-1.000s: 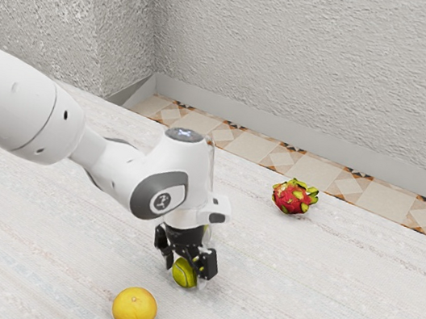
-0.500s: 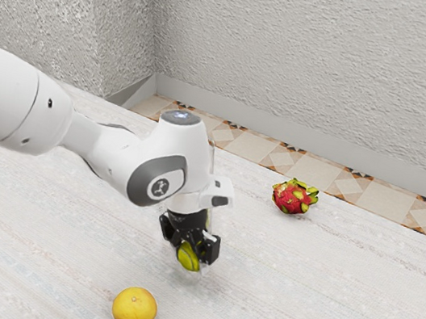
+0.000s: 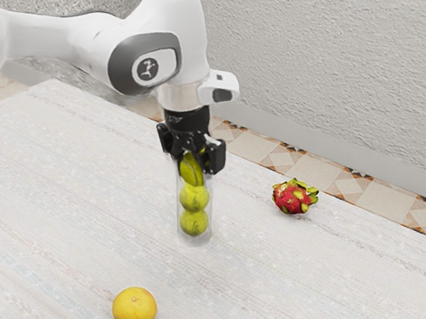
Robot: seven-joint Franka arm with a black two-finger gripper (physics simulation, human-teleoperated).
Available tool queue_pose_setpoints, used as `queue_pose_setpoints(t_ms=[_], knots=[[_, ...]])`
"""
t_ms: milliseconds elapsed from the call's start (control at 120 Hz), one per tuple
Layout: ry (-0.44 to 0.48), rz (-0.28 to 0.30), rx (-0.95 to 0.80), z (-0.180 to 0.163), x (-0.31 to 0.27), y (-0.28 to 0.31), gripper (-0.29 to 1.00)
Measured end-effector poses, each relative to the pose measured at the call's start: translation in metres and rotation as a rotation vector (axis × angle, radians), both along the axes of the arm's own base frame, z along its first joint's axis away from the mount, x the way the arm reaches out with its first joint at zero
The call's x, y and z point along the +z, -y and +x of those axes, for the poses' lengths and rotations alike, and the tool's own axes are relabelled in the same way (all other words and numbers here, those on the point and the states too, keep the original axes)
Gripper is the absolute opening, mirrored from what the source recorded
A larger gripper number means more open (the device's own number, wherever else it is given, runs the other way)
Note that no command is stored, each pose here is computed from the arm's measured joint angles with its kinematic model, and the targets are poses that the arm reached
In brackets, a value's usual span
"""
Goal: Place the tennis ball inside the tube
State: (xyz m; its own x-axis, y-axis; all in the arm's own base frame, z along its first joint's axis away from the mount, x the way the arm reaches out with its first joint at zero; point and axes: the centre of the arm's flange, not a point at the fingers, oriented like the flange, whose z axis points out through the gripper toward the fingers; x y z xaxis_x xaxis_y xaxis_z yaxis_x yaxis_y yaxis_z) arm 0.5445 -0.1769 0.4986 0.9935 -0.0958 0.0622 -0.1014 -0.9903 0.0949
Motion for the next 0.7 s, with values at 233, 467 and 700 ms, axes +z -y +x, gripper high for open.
queue_pose_setpoints(t_ms=[233, 467, 700], knots=[[-0.017, 0.045, 0.013, 0.019, 0.034, -0.021, 0.39], [-0.038, 0.081, 0.072, 0.055, 0.029, -0.060, 0.39], [-0.028, 0.098, 0.058, 0.070, 0.030, -0.054, 0.39]])
